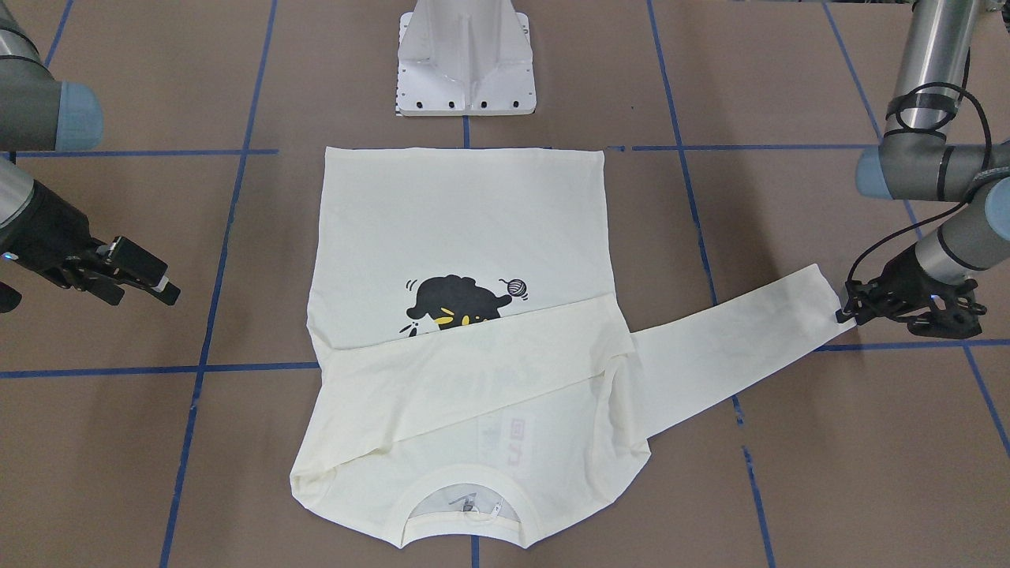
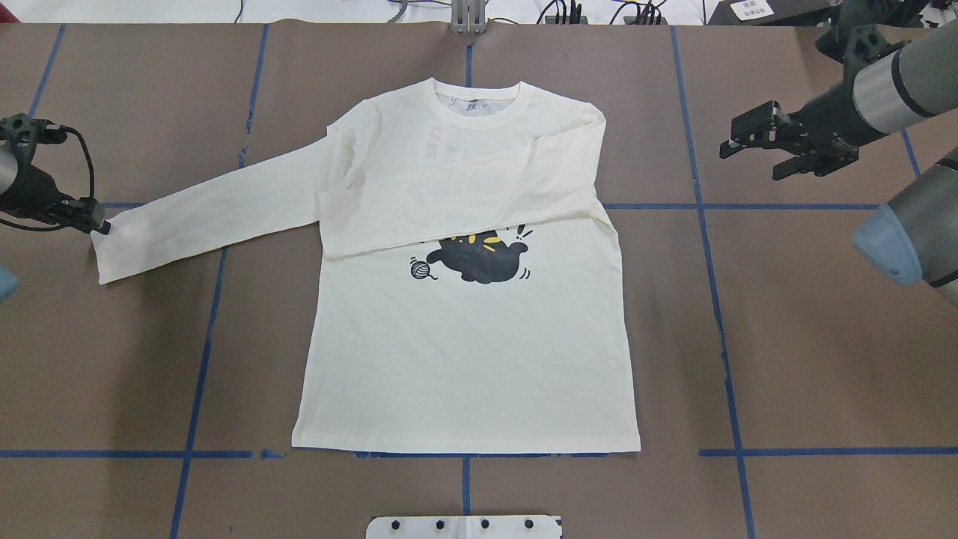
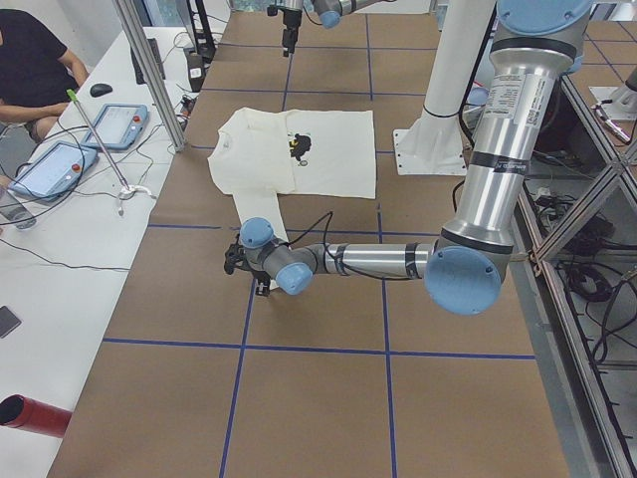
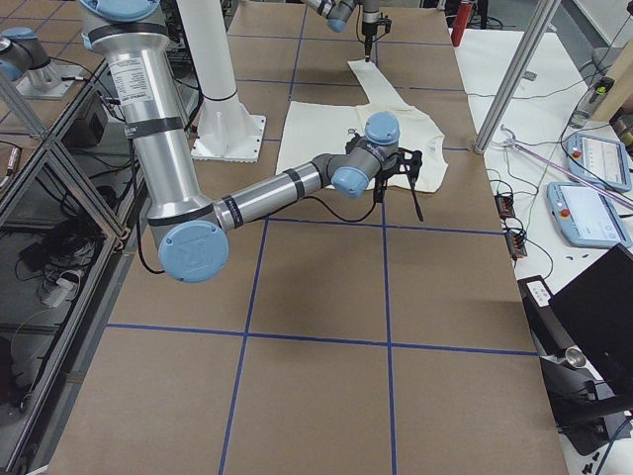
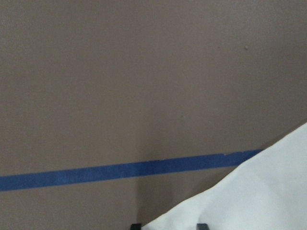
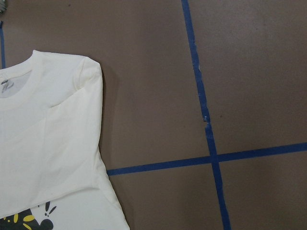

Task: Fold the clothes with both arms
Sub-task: 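Move the left gripper to the cuff of the other sleeve, then grasp the cuff with the left gripper and fold it across the chest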

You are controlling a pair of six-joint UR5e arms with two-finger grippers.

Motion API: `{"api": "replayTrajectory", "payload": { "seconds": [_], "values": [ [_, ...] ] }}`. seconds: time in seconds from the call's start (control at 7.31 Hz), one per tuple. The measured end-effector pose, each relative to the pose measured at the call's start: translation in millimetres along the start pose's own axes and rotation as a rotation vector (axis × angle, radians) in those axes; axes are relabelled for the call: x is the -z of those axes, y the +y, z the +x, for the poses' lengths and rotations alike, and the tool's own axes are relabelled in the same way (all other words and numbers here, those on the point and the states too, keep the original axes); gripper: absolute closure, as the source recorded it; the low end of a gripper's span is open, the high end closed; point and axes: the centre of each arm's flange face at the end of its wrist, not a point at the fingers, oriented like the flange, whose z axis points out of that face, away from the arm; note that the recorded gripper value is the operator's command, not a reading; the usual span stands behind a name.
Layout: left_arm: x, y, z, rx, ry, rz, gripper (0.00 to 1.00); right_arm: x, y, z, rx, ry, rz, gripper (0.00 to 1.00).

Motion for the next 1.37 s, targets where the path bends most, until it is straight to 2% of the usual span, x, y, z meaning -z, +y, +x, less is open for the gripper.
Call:
{"api": "replayTrajectory", "payload": {
  "seconds": [0.27,0.68,0.82,0.96,1.23,1.37],
  "values": [
    [16.9,-0.7,17.8,-0.021,0.034,0.016,1.0,0.2,1.2,2.6,-0.003,0.002,-0.002,0.01],
    [79.2,14.3,80.9,-0.036,0.197,0.016,1.0,2.0,0.2,6.7,-0.007,0.004,0.0,0.01],
    [109.5,6.2,131.5,0.018,0.254,0.035,1.0,2.9,-0.2,9.1,-0.009,0.005,0.002,0.01],
    [131.8,-10.8,209.8,0.086,0.328,0.037,1.0,2.9,0.1,11.8,-0.01,0.008,0.004,0.01],
    [156.0,-44.6,394.2,0.224,0.462,0.018,1.0,1.6,0.2,17.2,-0.012,0.015,0.004,0.01],
    [165.4,-61.8,458.7,0.265,0.497,0.037,1.0,-0.1,0.1,21.0,-0.008,0.021,0.003,0.01]
  ]
}}
